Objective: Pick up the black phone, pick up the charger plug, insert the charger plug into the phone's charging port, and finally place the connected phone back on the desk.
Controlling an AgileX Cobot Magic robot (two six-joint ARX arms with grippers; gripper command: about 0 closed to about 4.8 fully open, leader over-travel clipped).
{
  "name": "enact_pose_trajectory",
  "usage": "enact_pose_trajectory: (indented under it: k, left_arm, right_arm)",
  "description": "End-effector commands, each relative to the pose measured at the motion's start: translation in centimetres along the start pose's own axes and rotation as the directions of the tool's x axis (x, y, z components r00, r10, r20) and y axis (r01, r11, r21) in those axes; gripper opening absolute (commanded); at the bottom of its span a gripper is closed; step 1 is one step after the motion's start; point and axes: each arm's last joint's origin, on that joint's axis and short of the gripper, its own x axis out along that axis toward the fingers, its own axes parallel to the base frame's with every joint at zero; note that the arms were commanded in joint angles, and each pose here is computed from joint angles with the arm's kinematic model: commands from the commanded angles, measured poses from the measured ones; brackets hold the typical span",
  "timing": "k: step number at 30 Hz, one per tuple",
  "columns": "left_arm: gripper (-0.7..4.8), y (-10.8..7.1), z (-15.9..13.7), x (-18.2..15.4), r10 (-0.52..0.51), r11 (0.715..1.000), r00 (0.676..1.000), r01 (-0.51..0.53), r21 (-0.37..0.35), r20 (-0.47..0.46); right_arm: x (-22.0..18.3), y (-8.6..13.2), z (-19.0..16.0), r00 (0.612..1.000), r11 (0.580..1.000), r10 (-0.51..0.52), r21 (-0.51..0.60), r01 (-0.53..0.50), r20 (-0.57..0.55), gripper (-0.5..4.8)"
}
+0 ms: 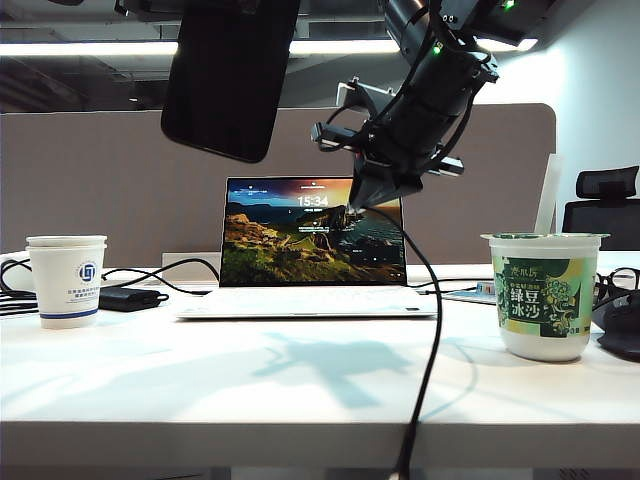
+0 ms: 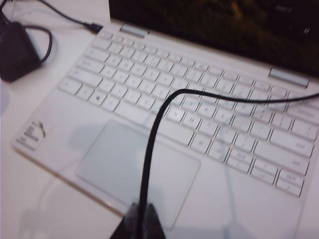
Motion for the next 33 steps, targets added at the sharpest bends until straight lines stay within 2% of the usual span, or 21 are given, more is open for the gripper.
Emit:
enact_pose_trajectory:
  k: [1, 8, 19, 33]
  left_arm:
    - [-0.06, 0.0, 0.7, -0.2, 0.002, 0.999, 0.999, -0.003, 0.034, 0.039]
    - [-0.06, 0.0, 0.7, -0.2, 0.002, 0.999, 0.999, -0.003, 0.031, 0.040]
    - [-0.06, 0.0, 0.7, -0.2, 0.003, 1.000, 0.999, -0.004, 0.031, 0.039]
    - [-0.06, 0.0, 0.7, -0.2, 0.003, 1.000, 0.999, -0.005, 0.030, 0.039]
  right_arm:
    - [-0.3, 0.1, 1.4, 0.992, 1.000, -0.004, -0.016, 0.006, 0.123, -0.01]
    - [0.2, -0.2, 2.0, 0.975, 0.996, -0.059, -0.049, 0.071, 0.216, -0.01]
    - [2.4, -1.3, 0.8, 0.977, 0.996, -0.076, -0.040, 0.085, 0.201, -0.01]
    - [3.3, -2.0, 1.4, 0.938, 0.992, -0.081, -0.065, 0.109, 0.337, -0.01]
